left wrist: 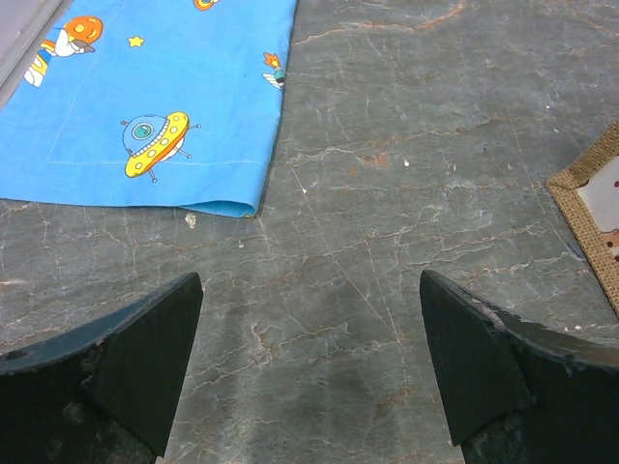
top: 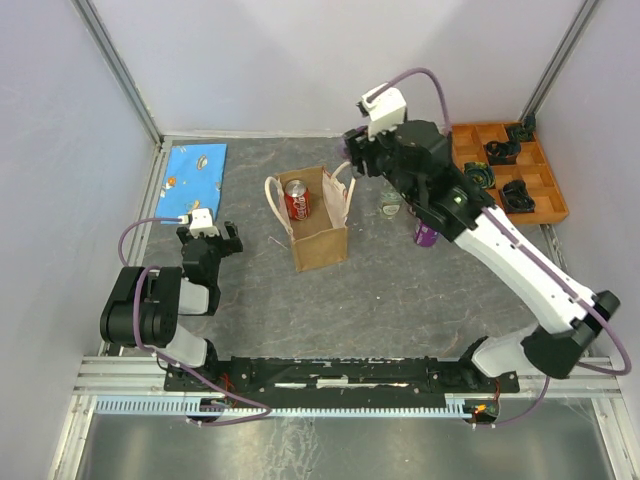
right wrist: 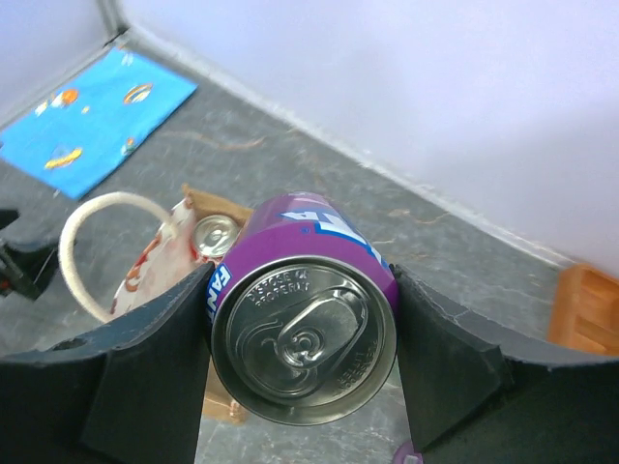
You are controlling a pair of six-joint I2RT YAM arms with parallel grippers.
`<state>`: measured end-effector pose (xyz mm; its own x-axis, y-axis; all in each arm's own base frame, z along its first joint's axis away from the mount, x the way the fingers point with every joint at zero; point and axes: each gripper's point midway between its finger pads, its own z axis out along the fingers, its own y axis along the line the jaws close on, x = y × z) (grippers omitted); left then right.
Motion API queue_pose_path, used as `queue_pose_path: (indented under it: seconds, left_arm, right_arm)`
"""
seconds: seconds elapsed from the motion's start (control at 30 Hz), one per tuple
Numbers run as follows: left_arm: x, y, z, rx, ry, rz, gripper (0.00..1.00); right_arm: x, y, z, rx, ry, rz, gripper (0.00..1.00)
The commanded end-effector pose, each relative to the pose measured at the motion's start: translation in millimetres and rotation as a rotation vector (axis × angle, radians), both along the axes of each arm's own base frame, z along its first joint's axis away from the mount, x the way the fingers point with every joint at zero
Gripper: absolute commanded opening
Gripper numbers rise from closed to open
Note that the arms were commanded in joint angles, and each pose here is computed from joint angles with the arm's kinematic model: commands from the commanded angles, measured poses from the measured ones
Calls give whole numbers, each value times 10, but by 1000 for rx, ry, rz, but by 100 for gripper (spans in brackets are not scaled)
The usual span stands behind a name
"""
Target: Take the beverage out of the canvas bag
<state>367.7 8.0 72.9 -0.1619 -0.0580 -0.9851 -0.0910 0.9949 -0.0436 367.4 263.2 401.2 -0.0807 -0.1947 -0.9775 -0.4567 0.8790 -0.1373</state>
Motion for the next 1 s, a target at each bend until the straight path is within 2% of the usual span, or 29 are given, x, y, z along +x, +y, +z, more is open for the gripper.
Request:
queue_pose_path:
  seconds: [0.0,0.2,0.5,0.67,0.97]
  left_arm:
    - [85,16,187,43,-60,0,99]
    - [83,18,188,43,-60,1,99]
    - [85,18,188,43,-60,0,99]
    - [85,18,185,43,-59,0,99]
    - [85,17,188,43,-60,0,99]
  right_arm:
    - [21,-548,289,32,-135,-241,0]
    - [-68,-963,-203,-99,-55,-412,0]
    - [-161,-1011,-1159,-159,152,-422,0]
    - [-116,-1014,-1637,-120,266,-401,0]
    - [6,-943,-2133,-52,391,-347,0]
